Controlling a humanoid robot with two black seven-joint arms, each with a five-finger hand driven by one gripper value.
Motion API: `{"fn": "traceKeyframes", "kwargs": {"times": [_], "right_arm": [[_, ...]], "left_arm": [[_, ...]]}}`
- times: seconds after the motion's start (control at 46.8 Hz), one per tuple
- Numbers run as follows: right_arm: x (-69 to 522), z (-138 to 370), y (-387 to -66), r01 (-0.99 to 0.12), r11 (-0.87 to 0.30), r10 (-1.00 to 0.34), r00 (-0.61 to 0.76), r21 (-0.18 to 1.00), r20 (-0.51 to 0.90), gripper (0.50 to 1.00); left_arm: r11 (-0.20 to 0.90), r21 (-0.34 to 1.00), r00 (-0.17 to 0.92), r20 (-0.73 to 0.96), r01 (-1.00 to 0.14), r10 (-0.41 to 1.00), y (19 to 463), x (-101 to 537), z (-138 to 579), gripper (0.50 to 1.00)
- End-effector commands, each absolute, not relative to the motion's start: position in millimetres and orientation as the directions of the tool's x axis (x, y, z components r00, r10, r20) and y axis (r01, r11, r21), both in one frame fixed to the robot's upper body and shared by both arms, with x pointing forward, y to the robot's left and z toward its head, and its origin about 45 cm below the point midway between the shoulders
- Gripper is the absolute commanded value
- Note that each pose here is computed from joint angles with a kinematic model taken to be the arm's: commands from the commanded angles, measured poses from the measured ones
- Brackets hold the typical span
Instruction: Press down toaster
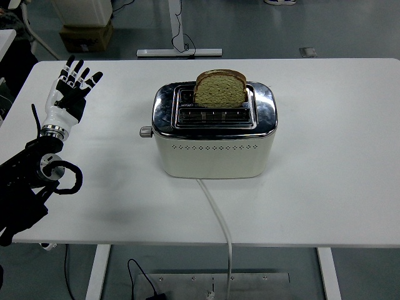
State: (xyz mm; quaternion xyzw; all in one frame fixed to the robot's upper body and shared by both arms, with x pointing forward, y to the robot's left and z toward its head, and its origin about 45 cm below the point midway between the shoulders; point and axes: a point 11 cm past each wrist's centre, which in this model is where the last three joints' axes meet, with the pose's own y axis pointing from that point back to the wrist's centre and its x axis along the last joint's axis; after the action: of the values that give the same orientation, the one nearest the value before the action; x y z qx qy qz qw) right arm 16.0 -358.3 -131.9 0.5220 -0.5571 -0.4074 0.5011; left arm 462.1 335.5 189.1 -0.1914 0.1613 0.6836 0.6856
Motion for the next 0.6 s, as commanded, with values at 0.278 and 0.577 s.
{"fn": "traceKeyframes", "kwargs": {"times": [0.278, 0.577], "right_arm": [[15.8, -131.8, -358.8, -0.173, 0.124, -0.99, 0.047, 0.977, 0.134, 0.998], [16.0, -131.9, -358.2, -0.173, 0.123, -0.99, 0.047, 0.977, 0.133, 0.998]], "left_arm": [[-0.011, -0.04, 0.011, -0.493, -0.999, 0.87, 334.7, 461.7, 187.9, 1.0], [0.032, -0.037, 0.044, -0.417, -0.999, 0.908, 335.4, 459.9, 187.4, 1.0]]}}
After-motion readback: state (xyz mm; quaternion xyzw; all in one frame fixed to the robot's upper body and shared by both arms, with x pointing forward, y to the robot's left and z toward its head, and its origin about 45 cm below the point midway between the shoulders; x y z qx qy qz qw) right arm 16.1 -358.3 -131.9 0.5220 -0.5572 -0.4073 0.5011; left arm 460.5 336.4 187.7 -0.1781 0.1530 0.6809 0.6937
